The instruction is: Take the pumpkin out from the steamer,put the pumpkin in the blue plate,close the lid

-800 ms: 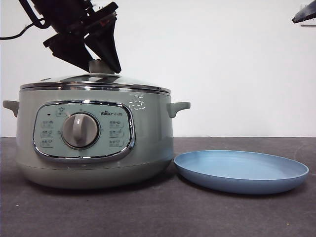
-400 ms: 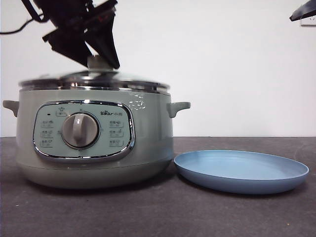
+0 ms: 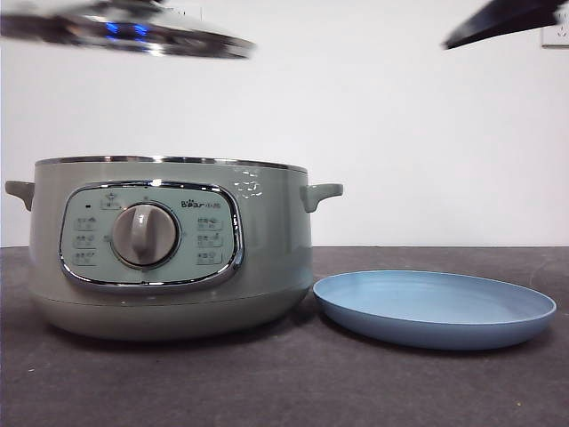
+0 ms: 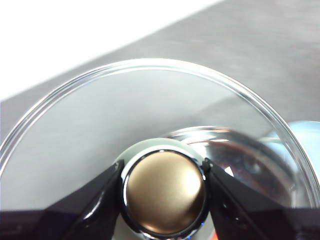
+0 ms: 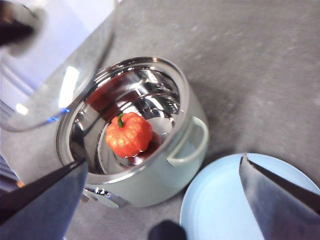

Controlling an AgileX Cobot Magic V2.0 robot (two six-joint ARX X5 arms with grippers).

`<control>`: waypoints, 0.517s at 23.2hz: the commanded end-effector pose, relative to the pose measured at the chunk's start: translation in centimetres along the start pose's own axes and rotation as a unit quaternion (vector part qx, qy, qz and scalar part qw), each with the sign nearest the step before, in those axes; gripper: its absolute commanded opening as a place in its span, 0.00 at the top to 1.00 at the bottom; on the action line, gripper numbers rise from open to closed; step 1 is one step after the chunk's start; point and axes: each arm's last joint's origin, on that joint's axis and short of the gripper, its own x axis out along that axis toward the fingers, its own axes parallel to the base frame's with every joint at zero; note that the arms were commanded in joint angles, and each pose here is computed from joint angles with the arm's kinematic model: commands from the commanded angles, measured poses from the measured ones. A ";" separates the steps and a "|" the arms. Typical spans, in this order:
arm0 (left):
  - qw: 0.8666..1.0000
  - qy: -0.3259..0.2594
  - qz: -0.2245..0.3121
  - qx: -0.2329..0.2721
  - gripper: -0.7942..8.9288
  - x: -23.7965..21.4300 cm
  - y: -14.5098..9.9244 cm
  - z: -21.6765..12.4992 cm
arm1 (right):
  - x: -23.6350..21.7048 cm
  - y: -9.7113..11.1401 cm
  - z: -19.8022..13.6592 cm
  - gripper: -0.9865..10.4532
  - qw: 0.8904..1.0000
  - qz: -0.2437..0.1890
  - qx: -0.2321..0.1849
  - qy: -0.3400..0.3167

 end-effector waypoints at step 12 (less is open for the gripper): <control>0.977 -0.060 0.203 -0.004 0.93 -8.9 2.1 -0.3 | 14.0 7.9 5.4 0.39 0.977 0.016 -0.155 0.145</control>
